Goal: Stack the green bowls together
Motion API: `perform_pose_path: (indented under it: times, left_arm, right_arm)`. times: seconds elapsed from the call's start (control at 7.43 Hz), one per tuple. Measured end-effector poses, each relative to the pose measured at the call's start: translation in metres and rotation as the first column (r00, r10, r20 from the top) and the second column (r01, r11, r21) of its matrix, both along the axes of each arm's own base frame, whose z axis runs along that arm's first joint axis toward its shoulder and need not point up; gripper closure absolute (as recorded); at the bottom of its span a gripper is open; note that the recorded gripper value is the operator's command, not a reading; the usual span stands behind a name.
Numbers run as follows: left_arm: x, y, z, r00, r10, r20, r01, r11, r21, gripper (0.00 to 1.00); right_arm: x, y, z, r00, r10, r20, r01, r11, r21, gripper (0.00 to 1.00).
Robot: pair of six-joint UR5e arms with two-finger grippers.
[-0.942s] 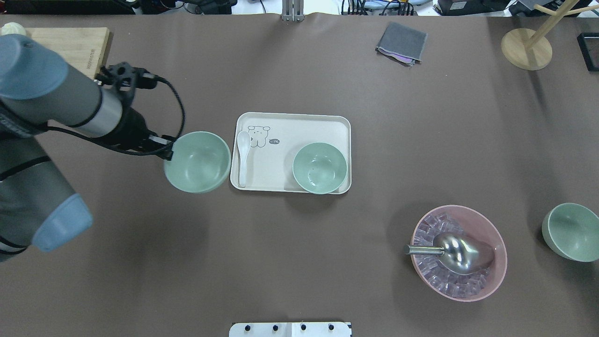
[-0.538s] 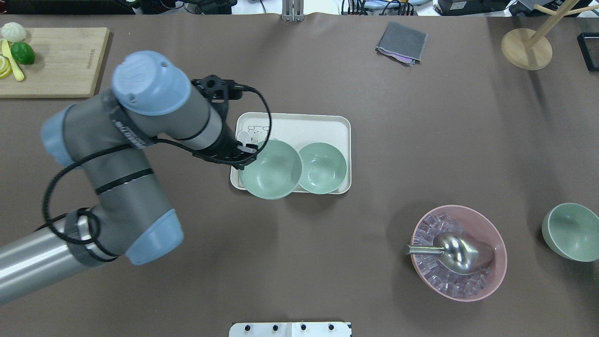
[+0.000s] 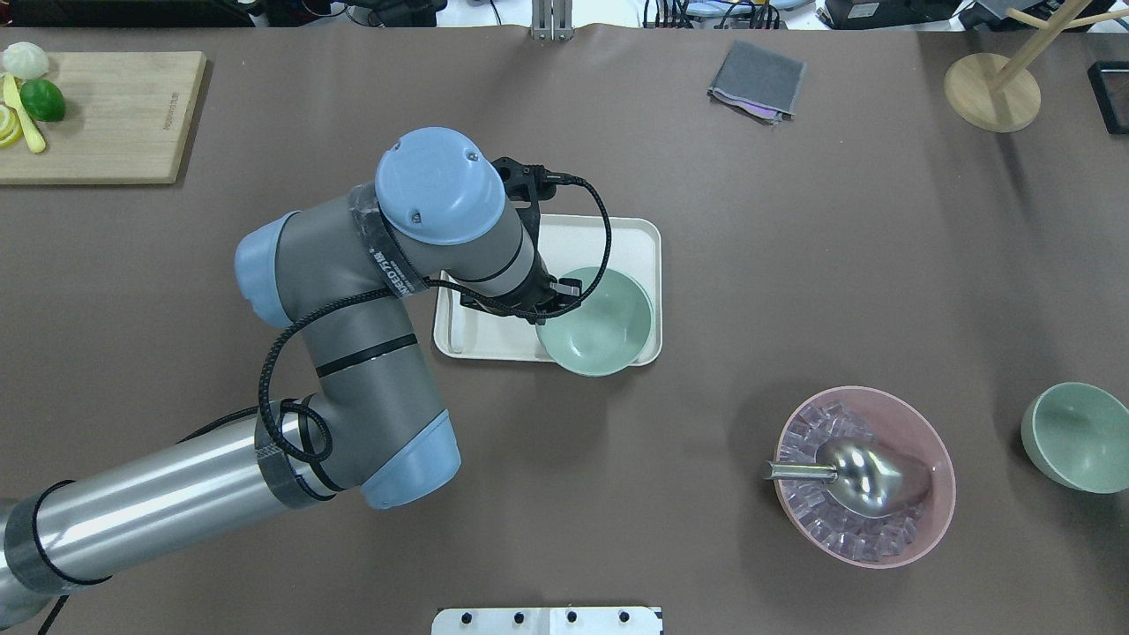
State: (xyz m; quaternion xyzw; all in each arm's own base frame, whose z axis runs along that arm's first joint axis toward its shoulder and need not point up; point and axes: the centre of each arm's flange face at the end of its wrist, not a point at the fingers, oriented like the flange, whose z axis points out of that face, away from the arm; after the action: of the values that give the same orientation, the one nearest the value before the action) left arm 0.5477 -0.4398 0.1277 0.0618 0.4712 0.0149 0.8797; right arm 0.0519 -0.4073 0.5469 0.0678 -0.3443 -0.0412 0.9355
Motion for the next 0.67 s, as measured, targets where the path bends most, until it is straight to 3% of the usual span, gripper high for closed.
perform_pose_path:
  times: [0.67]
  left_arm:
    - [0.019,-0.011,0.006,1.000,-0.023,0.001,0.023,1.000,0.010,1.00]
  right_arm:
    - [0.000,-0.002,-0.002,1.000,0.001,0.003,-0.001,1.000,0.002,0.00]
